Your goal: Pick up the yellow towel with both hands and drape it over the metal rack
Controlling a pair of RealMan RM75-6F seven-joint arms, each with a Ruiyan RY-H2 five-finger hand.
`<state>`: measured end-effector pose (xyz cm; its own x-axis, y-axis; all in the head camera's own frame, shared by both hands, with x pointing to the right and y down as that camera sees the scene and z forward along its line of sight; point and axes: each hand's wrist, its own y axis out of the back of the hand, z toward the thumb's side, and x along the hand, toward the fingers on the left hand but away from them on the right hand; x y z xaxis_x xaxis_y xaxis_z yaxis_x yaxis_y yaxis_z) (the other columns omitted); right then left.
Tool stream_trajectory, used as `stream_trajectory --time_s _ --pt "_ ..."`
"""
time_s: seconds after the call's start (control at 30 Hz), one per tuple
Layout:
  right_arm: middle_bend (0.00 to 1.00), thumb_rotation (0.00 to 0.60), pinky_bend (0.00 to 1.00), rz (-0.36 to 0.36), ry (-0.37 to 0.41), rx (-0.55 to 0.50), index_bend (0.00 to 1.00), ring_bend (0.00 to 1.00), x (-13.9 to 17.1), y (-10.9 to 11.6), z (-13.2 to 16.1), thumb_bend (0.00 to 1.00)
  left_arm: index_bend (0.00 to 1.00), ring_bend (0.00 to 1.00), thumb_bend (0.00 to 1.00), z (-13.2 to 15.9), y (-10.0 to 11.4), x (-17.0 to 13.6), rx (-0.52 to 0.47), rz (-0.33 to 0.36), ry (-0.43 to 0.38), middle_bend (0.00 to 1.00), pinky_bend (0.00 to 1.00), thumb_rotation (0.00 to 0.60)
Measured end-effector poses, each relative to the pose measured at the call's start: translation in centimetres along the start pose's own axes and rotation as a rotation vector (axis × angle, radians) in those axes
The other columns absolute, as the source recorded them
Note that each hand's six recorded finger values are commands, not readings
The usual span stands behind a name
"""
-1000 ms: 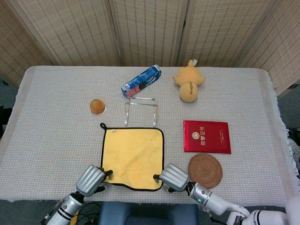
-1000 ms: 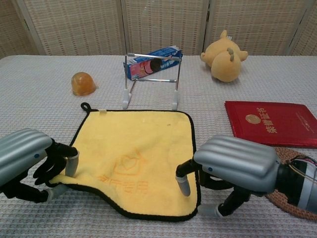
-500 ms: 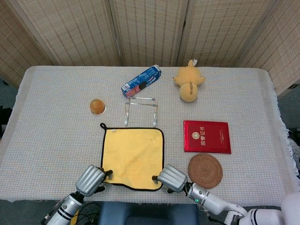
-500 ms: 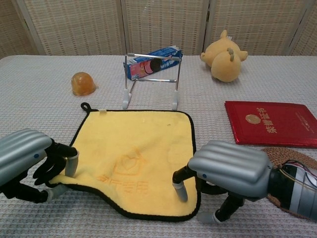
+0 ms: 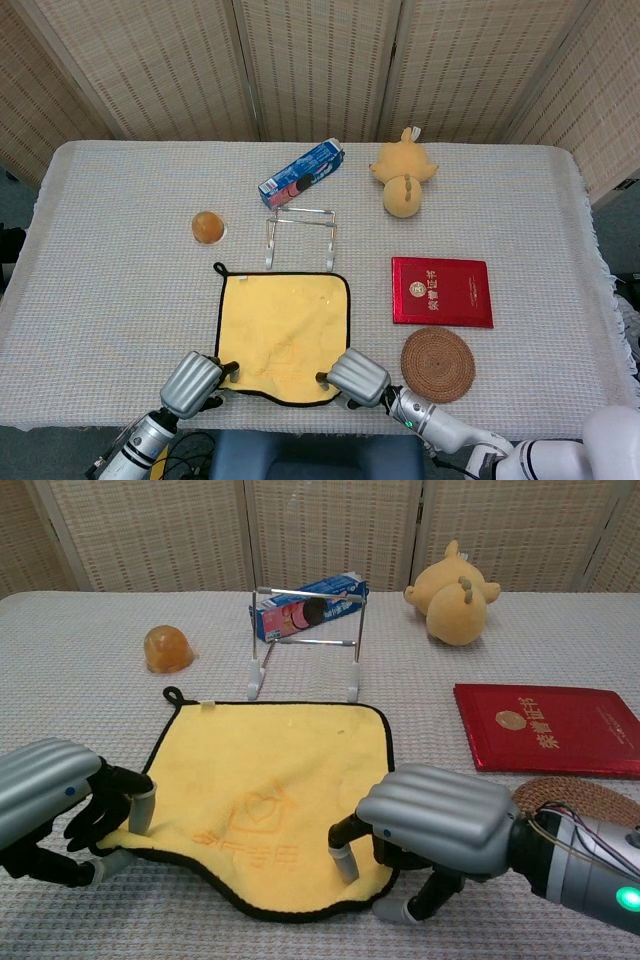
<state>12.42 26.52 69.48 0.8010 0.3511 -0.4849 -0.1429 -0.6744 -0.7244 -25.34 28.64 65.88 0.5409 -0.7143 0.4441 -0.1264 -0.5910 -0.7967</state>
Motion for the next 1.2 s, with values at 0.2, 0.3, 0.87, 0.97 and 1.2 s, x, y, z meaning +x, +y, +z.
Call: stream_trajectory --time_s 0.2,0.3,0.87,0.97,1.2 --pt "1.00 0.600 1.00 -0.016 0.007 -0.010 0.58 1.00 -0.1 0.2 0.1 0.38 0.68 0.79 0.43 -0.1 0.3 0.1 -0.009 0.012 0.001 0.88 0.98 0.600" --pt "1.00 0.600 1.00 -0.036 0.007 -0.020 0.63 1.00 -0.1 0.5 0.1 0.41 0.68 0.79 0.43 -0.1 0.4 0.1 -0.039 0.014 0.004 0.88 0.98 0.600" --pt "1.00 0.600 1.00 -0.293 -0.053 -0.031 0.67 1.00 -0.8 8.9 -2.4 0.42 0.68 0.80 0.43 -0.7 9.2 5.9 -0.188 0.177 -0.047 0.88 0.99 0.600" --pt "1.00 0.600 1.00 -0.349 -0.077 -0.030 0.67 1.00 -1.0 11.3 -3.2 0.42 0.68 0.80 0.43 -1.2 11.3 7.6 -0.215 0.199 -0.037 0.88 0.99 0.600" --pt "1.00 0.600 1.00 -0.454 -0.125 -0.021 0.67 1.00 -1.3 16.2 -5.0 0.42 0.68 0.80 0.43 -2.0 16.1 11.3 -0.266 0.249 -0.011 0.88 0.99 0.600"
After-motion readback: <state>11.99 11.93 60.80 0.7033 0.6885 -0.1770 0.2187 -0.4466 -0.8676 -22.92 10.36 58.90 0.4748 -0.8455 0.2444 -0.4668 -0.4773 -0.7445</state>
